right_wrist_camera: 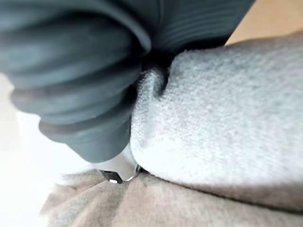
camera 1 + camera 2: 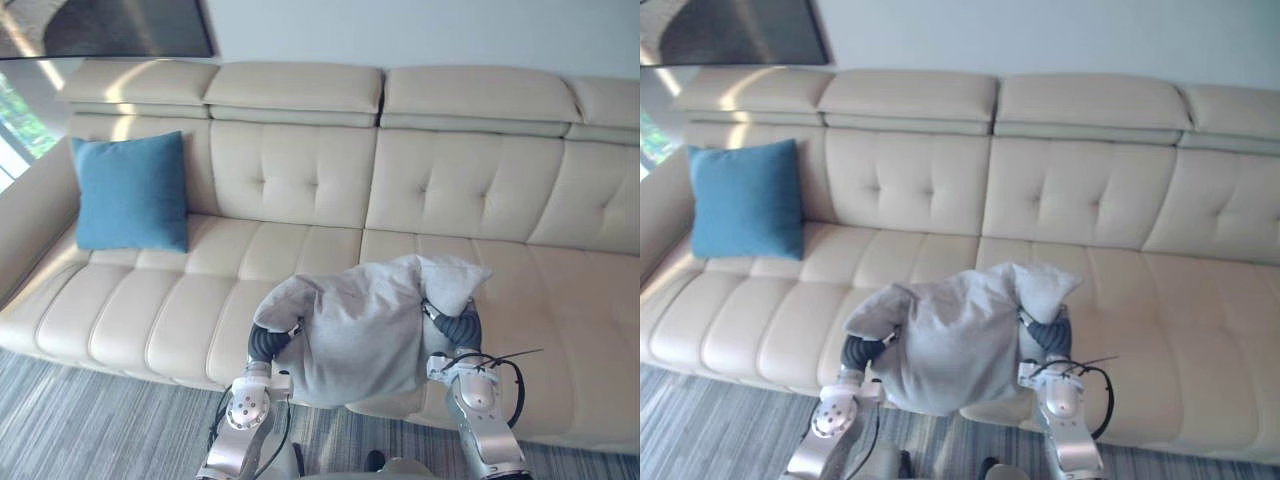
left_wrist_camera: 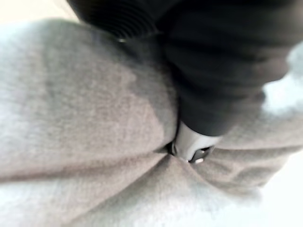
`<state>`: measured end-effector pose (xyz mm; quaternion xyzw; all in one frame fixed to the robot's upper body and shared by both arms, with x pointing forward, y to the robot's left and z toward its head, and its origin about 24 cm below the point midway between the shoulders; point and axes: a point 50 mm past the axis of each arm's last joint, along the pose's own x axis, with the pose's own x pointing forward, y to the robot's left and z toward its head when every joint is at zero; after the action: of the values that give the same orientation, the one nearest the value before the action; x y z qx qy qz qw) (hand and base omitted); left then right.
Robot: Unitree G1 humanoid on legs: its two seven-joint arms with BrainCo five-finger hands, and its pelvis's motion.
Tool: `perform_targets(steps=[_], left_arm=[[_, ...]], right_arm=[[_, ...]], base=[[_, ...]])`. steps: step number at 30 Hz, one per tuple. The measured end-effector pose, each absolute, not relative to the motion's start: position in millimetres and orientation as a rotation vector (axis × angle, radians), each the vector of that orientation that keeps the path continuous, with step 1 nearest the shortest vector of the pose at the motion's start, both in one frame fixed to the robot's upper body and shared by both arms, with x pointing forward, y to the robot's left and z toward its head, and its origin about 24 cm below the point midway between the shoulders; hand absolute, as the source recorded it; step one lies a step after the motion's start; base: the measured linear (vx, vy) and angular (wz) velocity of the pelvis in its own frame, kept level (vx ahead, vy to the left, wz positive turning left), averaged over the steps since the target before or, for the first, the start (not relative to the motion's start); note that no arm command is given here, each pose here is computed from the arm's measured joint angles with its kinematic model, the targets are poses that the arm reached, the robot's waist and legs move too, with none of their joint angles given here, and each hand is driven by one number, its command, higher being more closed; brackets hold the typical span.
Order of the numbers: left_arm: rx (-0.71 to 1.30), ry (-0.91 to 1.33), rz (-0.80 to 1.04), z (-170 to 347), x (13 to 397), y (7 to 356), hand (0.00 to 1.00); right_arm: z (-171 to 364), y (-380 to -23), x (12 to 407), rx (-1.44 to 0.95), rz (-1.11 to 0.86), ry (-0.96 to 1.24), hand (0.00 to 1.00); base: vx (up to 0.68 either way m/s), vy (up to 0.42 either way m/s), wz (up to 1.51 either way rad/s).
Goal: Pick up cushions and gather them together orderly.
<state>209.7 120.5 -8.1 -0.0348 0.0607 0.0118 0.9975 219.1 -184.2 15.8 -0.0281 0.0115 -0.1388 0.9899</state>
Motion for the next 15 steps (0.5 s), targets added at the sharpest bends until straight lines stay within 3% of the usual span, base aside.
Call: perform_targets(steps=[5, 12, 15], left_arm=[[-0.081, 0.095, 0.020, -1, 209, 119, 1.00], [-0.046, 0.028, -0.017, 13, 214, 118, 1.00], [-0.016, -0.041, -0.014, 28, 231, 120, 1.00]], right_arm=[[15, -183, 219, -0.054, -0.279, 0.025, 1.00], [22, -185, 225, -0.066, -0.278, -0.004, 1.00], [40, -181, 244, -0.057, -0.283, -0.083, 1.00]], base=[[0.11, 0.162, -0.10], [0.02, -0.017, -0.12], [-0.05, -0.048, -0.23]])
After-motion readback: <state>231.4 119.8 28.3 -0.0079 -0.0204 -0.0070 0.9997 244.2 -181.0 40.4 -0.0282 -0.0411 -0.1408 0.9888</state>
